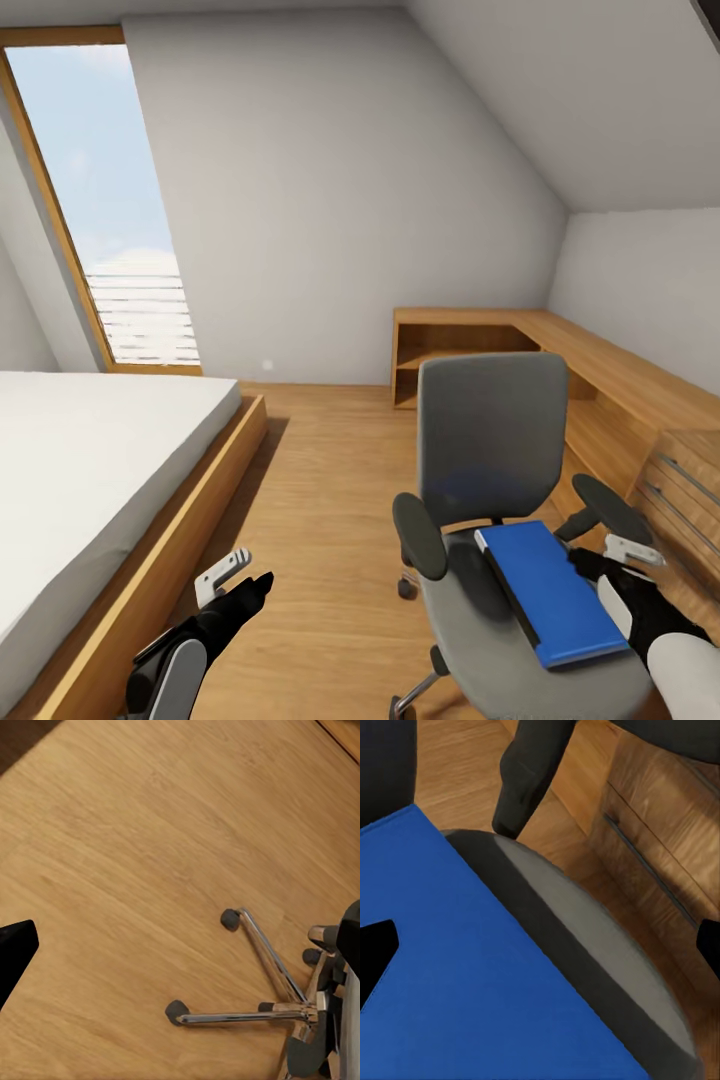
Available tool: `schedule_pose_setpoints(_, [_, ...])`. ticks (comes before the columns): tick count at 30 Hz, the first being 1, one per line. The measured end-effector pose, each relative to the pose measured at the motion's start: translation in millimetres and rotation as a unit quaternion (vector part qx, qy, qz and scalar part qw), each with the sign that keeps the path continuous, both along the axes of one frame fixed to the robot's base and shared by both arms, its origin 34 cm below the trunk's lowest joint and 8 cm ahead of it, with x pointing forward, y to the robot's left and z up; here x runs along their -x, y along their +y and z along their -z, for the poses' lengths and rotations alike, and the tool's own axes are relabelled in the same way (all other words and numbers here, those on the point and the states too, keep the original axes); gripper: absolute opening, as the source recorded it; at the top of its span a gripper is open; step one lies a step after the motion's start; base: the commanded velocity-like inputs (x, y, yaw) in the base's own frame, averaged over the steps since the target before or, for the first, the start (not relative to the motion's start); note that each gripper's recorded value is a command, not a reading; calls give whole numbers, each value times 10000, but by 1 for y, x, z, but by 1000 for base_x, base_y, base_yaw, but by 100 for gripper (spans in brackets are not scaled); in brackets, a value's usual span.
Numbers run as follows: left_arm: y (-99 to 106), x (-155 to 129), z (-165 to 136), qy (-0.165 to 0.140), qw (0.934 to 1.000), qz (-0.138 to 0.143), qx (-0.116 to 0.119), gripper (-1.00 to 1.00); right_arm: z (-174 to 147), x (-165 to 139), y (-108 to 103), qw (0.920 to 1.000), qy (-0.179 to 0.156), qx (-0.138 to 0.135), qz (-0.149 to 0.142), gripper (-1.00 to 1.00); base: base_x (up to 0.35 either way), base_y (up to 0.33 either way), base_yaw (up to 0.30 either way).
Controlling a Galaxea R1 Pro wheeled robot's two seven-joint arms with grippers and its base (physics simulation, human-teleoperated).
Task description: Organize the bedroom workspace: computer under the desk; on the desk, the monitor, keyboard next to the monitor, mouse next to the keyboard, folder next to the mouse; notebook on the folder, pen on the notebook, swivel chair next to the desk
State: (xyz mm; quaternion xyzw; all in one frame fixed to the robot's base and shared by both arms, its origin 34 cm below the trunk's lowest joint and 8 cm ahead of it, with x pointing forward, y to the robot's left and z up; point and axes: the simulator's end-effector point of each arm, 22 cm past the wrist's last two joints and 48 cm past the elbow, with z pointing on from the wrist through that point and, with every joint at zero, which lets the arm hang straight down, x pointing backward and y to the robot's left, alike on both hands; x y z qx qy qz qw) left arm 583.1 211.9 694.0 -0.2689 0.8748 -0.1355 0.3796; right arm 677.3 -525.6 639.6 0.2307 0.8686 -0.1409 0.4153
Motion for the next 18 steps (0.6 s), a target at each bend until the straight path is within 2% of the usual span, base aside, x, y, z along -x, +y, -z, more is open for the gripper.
schedule_pose_setpoints(6, [-1,1,11,-3,10000,5,-1,100,7,-14,6,9999,-24,56,-84,100,0,0,0])
schedule_pose_setpoints(15, [0,4,29,-10,10000,-5,-15,100,22,-12,1,10000,-51,12,-15,100,0,0,0])
schedule_pose_setpoints(17, [0,4,33,-11,10000,-7,-16,100,26,-11,-3,9978,-310,-551,219,100,0,0,0])
schedule_pose_setpoints(18, [0,4,35,-11,10000,-7,-17,100,28,-11,-3,9968,-354,-678,235,100,0,0,0])
